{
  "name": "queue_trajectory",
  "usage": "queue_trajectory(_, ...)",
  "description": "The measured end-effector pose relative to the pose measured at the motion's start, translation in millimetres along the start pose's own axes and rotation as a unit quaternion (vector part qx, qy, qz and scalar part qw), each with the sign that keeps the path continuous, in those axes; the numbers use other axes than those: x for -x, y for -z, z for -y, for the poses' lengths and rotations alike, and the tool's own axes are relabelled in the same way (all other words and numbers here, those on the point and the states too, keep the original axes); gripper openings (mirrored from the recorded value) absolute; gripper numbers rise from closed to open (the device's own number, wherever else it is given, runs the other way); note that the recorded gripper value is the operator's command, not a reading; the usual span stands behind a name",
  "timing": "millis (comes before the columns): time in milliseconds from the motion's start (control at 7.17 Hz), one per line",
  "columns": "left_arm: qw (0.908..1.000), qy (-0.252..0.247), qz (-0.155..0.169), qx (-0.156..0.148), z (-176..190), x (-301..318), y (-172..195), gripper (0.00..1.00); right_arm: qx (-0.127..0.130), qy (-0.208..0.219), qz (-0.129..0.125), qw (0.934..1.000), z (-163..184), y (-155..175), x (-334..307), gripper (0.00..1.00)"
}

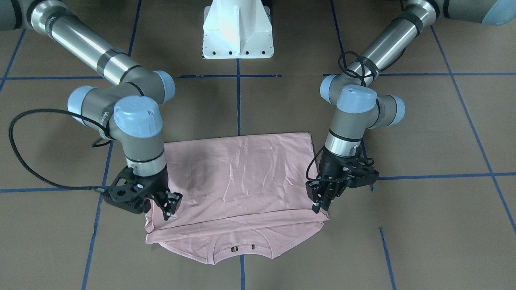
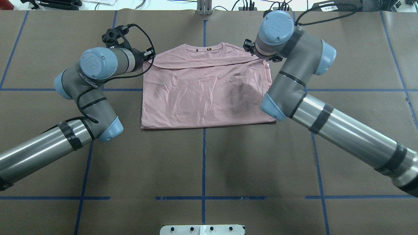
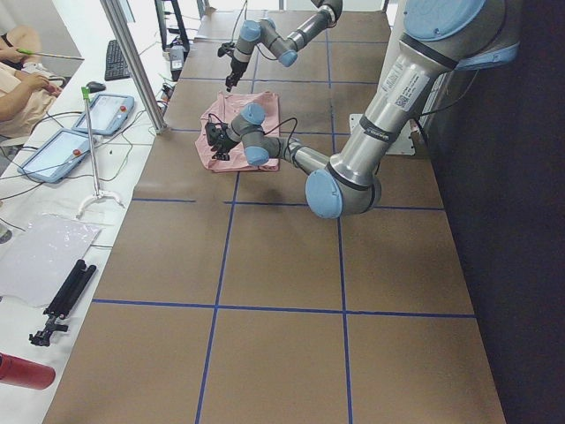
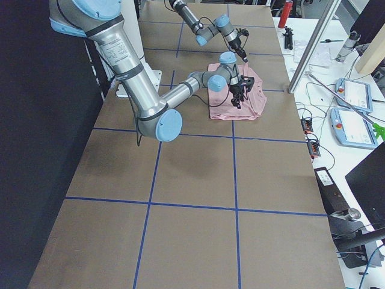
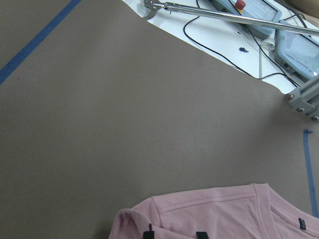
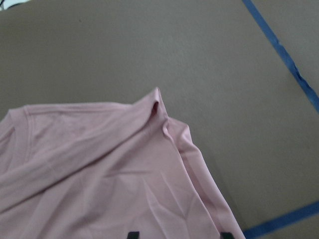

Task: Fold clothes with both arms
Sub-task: 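Release the hem and raise both grippers above the folded shirt, then grasp the folded edge nearest the right gripper with the right gripper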

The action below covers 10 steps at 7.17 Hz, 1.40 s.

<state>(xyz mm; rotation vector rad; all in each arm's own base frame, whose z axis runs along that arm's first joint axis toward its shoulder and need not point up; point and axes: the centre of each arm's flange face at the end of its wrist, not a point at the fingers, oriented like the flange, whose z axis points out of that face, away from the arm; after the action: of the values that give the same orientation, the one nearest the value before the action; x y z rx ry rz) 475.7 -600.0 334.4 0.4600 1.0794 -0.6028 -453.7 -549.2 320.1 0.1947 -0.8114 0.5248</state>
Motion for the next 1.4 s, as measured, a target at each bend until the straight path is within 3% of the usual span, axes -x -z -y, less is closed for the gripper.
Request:
queue_trajectory(419,0.9999,0.013,-0.002,0.006,-10,-1,0,0.39,0.030,-0.015,-0.006,0.9994,-70,0,-50,0.59)
queue_trajectory(837,0.9997,0.022,-0.002,0.008,-14,-2,0,0.39,0.035,-0.012,-0.014,0.9992,-82,-5,-62,0.49)
queue_trajectory(977,0.9997,0.024,-0.002,0.011,-19,-3,-1,0.39,0.035,-0.012,-0.016,0.9992,-81,-7,-64,0.49)
queue_trajectory(1116,0.9996,0.024,-0.002,0.013,-23,-4,-1,0.39,0.035,-0.012,-0.018,0.9992,-81,-9,-65,0.58)
queue_trajectory(1395,0.9996,0.025,-0.003,0.015,-25,-4,-1,0.39,0.033,-0.012,-0.022,0.9991,-82,-12,-69,0.58)
